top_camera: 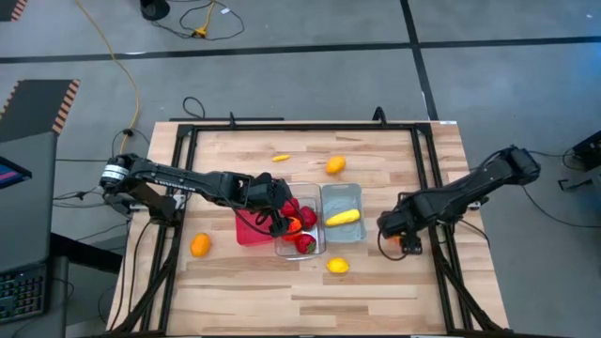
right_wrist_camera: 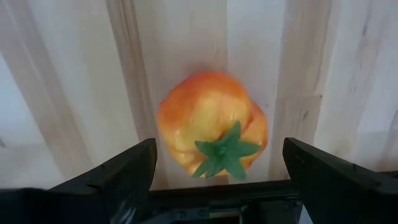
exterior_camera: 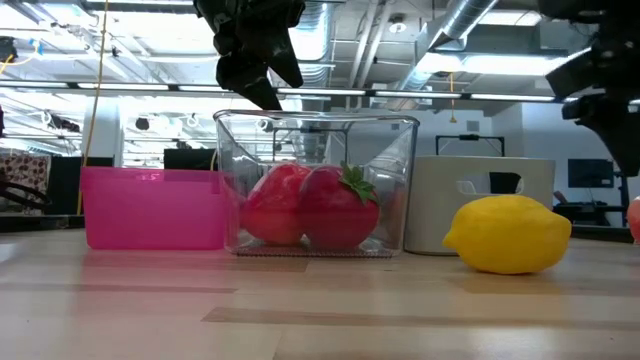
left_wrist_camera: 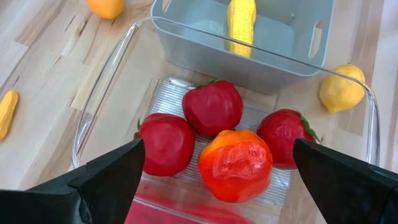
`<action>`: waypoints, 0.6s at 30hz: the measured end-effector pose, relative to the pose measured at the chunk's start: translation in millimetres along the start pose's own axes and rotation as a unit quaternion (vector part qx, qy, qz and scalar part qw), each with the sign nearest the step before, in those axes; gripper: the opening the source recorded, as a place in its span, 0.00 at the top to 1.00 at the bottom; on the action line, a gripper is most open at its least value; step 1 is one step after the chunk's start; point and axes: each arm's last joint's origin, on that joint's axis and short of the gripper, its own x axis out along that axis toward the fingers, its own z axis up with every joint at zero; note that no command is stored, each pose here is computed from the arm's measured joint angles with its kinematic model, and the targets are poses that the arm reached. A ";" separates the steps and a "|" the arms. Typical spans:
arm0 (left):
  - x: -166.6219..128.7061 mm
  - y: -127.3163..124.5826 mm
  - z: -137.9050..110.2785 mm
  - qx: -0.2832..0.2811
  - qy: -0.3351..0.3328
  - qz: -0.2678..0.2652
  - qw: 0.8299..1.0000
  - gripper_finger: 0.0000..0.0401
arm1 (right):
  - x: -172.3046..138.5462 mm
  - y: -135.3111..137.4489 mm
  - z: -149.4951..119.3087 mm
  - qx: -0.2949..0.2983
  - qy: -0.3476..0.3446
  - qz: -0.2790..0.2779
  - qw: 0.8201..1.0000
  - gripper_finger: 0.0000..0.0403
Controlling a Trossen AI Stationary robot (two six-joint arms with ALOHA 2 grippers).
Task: Sort produce into baskets
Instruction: Put the orange tomato into the transparent bin
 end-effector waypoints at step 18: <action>-0.1 0.0 0.0 0.000 0.000 0.000 1.000 0.02 | 30.1 11.8 20.4 -0.042 0.081 -0.022 0.996 0.07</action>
